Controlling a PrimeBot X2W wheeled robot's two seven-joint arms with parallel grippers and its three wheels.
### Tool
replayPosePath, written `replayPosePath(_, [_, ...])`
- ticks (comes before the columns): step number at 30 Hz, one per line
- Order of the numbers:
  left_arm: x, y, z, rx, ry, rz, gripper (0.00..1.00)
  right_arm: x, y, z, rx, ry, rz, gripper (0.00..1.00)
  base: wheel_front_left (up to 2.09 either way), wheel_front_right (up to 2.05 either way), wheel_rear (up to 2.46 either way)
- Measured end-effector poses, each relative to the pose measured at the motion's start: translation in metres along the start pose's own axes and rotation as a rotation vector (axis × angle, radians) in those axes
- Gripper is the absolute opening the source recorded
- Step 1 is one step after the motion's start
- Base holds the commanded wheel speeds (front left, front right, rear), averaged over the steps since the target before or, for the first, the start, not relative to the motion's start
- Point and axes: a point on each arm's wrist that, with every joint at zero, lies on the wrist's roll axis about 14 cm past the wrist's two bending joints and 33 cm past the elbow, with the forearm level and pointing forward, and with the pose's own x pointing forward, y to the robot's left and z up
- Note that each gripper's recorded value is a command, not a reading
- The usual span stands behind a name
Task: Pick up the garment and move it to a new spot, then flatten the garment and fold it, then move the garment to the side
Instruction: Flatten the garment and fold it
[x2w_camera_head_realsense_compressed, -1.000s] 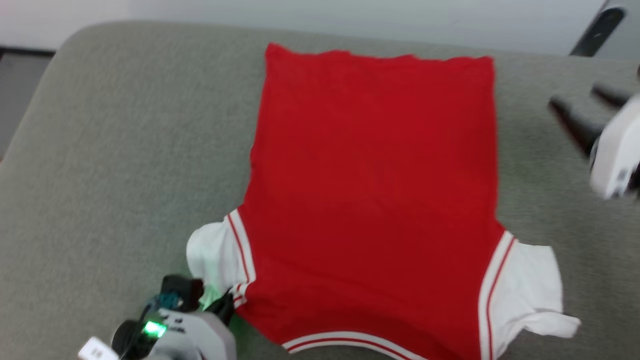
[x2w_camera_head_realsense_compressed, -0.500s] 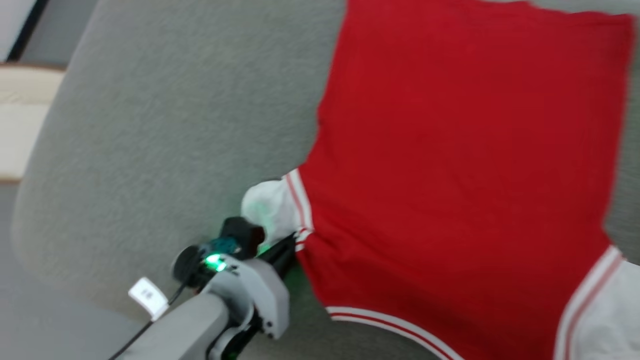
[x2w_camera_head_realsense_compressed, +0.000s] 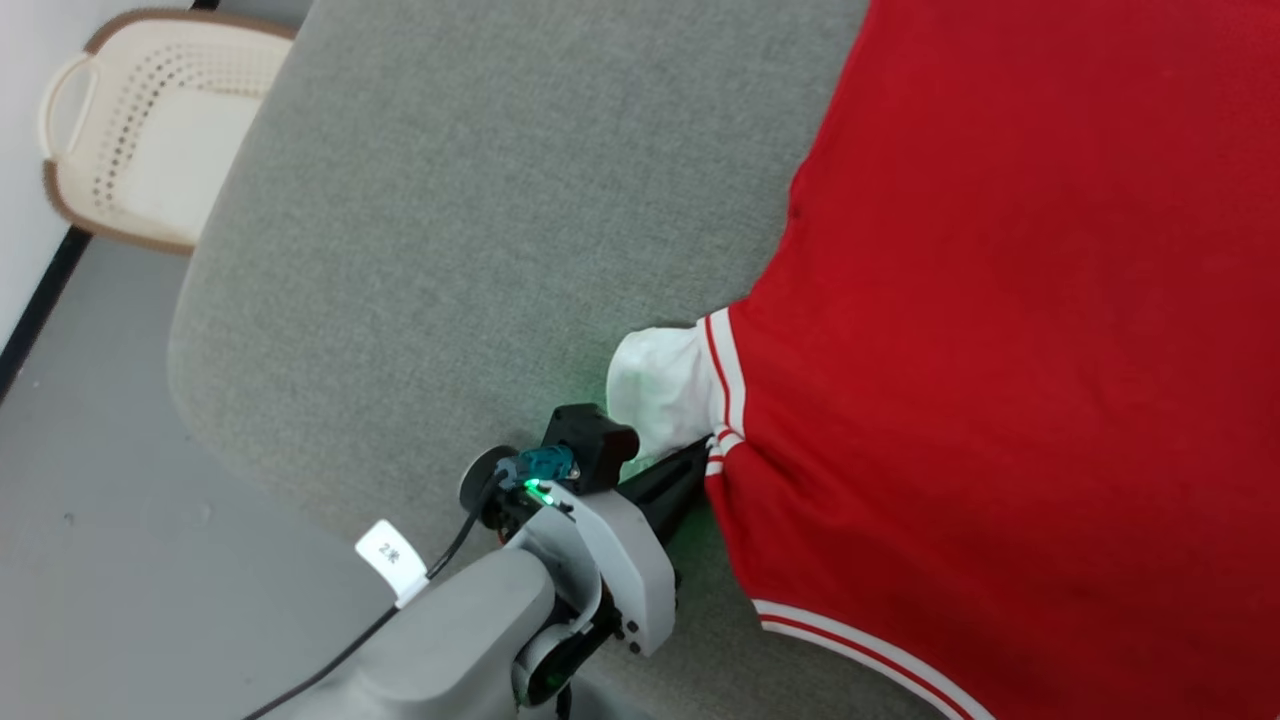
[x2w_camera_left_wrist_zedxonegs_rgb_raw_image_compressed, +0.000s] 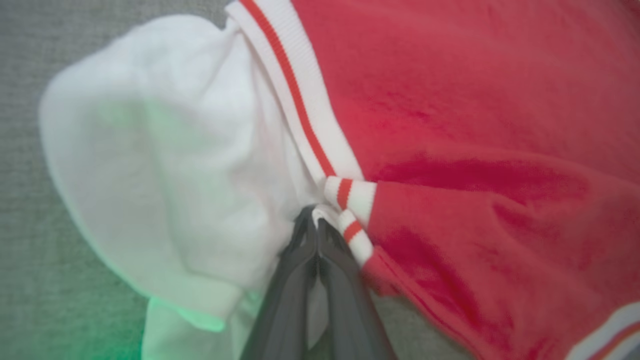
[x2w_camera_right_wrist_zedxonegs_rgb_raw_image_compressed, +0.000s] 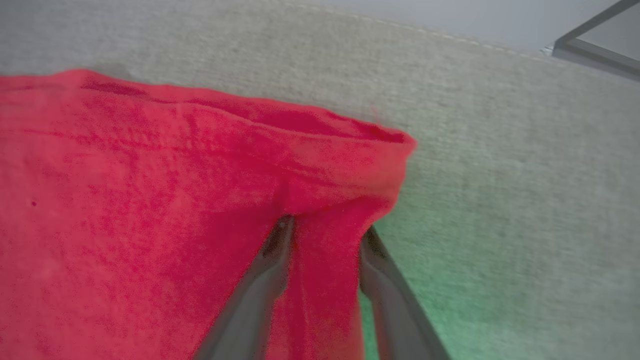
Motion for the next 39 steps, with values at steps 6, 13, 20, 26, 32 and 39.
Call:
replayPosePath(6, [0.002, 0.006, -0.002, -0.023, -0.005, 0.010, 0.00, 0.000, 0.028, 0.015, -0.017, -0.054, 0.023, 0.00, 0.00, 0.00, 0.00])
replayPosePath(13, [0.003, 0.010, 0.000, -0.045, -0.018, 0.014, 0.00, -0.021, 0.067, 0.012, -0.087, -0.056, 0.104, 0.00, 0.00, 0.00, 0.00])
replayPosePath(20, [0.002, 0.008, 0.001, -0.051, -0.027, 0.005, 0.00, -0.046, 0.027, -0.018, -0.107, -0.055, 0.065, 0.00, 0.00, 0.00, 0.00])
replayPosePath(26, [0.002, 0.006, 0.003, -0.033, -0.030, -0.012, 0.00, -0.074, -0.028, -0.057, -0.050, -0.052, 0.032, 0.00, 0.00, 0.00, 0.00])
replayPosePath(32, [0.003, 0.004, 0.005, -0.007, -0.029, -0.014, 0.00, -0.104, -0.062, -0.111, 0.016, -0.026, 0.036, 0.00, 0.00, 0.00, 0.00])
replayPosePath(39, [0.003, 0.001, 0.010, 0.017, -0.033, -0.018, 0.00, -0.138, -0.067, -0.179, 0.079, 0.033, 0.070, 0.00, 0.00, 0.00, 0.00])
